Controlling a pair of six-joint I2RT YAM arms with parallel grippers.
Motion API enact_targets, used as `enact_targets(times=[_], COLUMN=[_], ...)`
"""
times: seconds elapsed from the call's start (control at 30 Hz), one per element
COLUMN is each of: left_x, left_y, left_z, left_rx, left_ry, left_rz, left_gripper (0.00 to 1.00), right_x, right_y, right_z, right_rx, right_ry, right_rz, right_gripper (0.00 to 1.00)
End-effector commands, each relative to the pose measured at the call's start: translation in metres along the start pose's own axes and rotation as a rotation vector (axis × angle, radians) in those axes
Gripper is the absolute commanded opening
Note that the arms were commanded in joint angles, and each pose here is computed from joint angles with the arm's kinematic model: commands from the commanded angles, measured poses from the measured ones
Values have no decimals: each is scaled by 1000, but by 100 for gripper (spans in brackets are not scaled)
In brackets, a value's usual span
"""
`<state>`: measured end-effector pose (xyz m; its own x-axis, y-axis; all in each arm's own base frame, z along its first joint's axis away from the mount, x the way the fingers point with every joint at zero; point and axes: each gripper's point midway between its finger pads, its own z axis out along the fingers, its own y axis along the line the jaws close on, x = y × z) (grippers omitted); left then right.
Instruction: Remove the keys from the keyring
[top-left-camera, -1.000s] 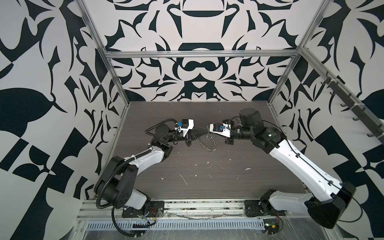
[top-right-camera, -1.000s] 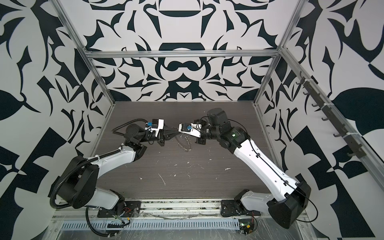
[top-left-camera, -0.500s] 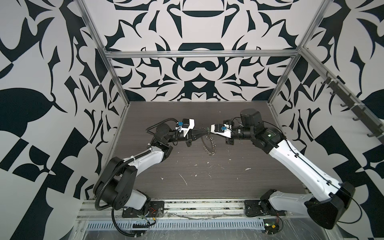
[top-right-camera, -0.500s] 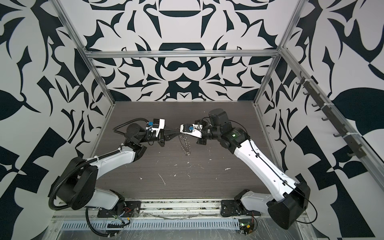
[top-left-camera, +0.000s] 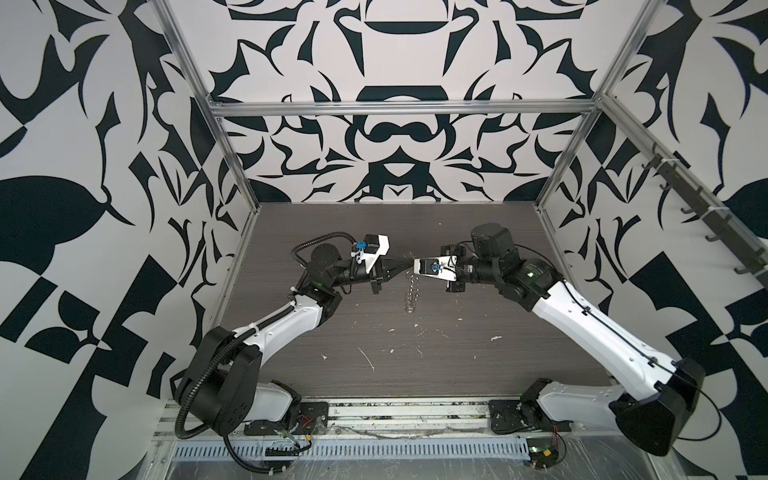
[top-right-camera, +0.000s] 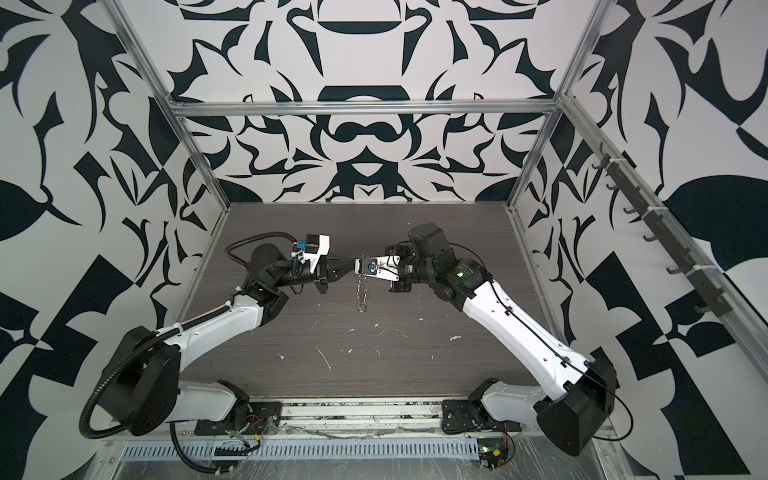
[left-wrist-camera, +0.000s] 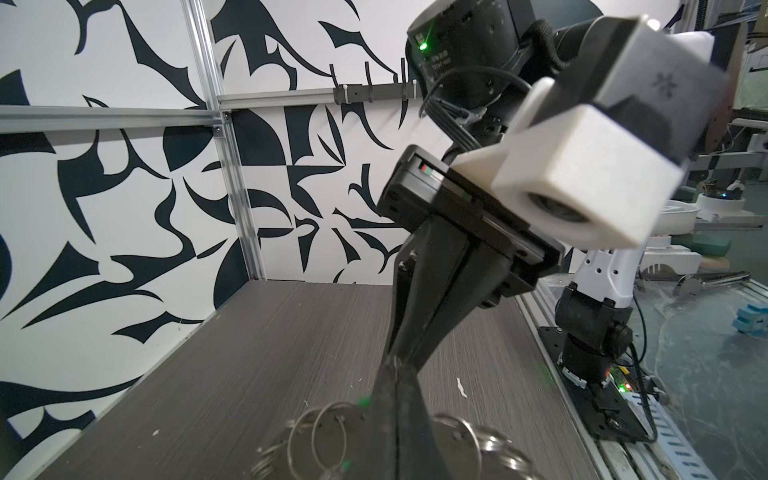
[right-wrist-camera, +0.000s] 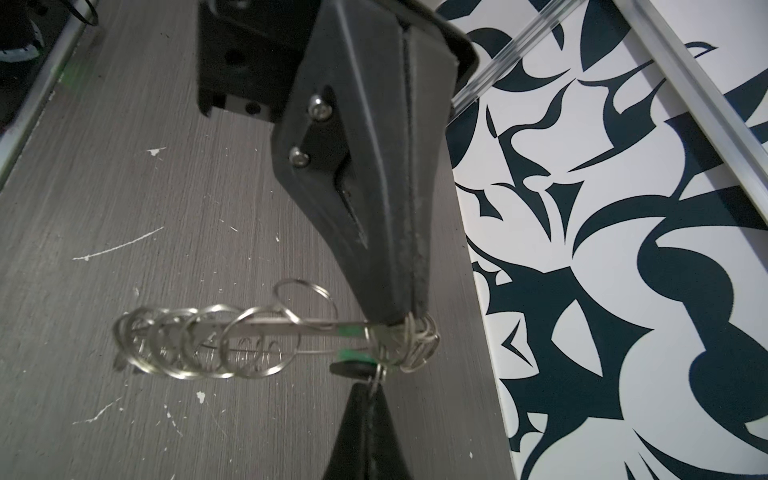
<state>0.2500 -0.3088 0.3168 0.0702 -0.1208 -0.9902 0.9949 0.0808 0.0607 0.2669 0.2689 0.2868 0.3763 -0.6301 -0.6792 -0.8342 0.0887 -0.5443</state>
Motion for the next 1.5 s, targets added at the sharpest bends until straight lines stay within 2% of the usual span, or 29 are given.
enact_targets(times=[0.0,0.07,0.1,0.2,0.4,0.77,1.07,1.37,1.47], left_x=[-54,-53,-53,-51,-49,-47,-46,-45,-46], left_y=[1,-2,-4,-7,-9,-10,-12,-13,-13], left_z=[-3,-3,-4,-5,-5,-5,-5,-5,-5], left_rx=[-5,12,17,24,39,54,70,75,76], left_ry=[-124,-121,-120,-115,-113,-109,-112,-109,-111], left_rz=[151,156,158,160,167,172,179,176,179], left_gripper=[0,0,0,0,0,0,0,0,0], right_x=[4,-7,-10,-20,-46,-71,-77,-77,-76], right_y=[6,-2,-7,-19,-29,-23,-24,-19,-19], right_z=[-8,-17,-23,-42,-65,-57,-49,-35,-33], right_rx=[-3,42,76,118,92,-65,-109,-141,-144], right_ry=[0,-49,-64,-118,-263,-384,-398,-360,-350], right_rz=[58,41,31,42,122,215,232,219,218], right_gripper=[2,19,23,27,26,23,20,20,17])
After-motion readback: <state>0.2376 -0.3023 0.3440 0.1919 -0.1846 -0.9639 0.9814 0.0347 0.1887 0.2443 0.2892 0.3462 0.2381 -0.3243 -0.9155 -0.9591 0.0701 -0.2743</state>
